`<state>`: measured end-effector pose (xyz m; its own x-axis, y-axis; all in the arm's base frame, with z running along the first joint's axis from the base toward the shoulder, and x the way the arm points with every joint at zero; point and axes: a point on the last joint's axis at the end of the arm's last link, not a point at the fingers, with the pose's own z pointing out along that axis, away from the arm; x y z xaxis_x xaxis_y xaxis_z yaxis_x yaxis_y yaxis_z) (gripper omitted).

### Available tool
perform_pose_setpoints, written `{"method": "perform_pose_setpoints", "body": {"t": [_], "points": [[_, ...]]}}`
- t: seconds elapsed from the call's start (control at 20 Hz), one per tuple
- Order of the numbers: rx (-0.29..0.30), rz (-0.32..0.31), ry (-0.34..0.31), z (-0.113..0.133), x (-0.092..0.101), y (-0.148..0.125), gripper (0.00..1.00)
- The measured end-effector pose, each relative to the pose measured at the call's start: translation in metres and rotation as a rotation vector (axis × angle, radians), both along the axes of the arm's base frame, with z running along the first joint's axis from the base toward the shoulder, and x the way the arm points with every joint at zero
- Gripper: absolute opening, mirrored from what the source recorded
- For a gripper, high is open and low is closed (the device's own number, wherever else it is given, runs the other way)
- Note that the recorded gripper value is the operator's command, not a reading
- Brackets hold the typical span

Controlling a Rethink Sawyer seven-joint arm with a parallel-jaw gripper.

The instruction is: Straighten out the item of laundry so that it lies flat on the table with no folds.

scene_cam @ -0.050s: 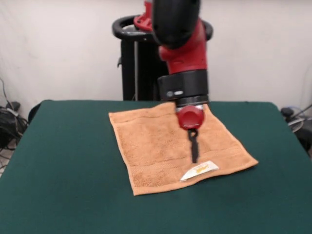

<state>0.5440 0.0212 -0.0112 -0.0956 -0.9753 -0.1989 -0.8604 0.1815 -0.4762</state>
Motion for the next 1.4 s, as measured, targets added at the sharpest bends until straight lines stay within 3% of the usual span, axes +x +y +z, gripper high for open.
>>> {"method": "perform_pose_setpoints", "body": {"t": [0.15, 0.45, 1.1, 1.4], "points": [[-0.020, -0.001, 0.027, -0.009, -0.009, -0.035, 1.00], [-0.051, 0.015, 0.059, -0.019, -0.019, -0.066, 1.00], [-0.024, -0.040, 0.052, -0.021, -0.013, -0.047, 1.00], [-0.024, -0.025, 0.046, -0.019, -0.011, -0.049, 1.00]]}}
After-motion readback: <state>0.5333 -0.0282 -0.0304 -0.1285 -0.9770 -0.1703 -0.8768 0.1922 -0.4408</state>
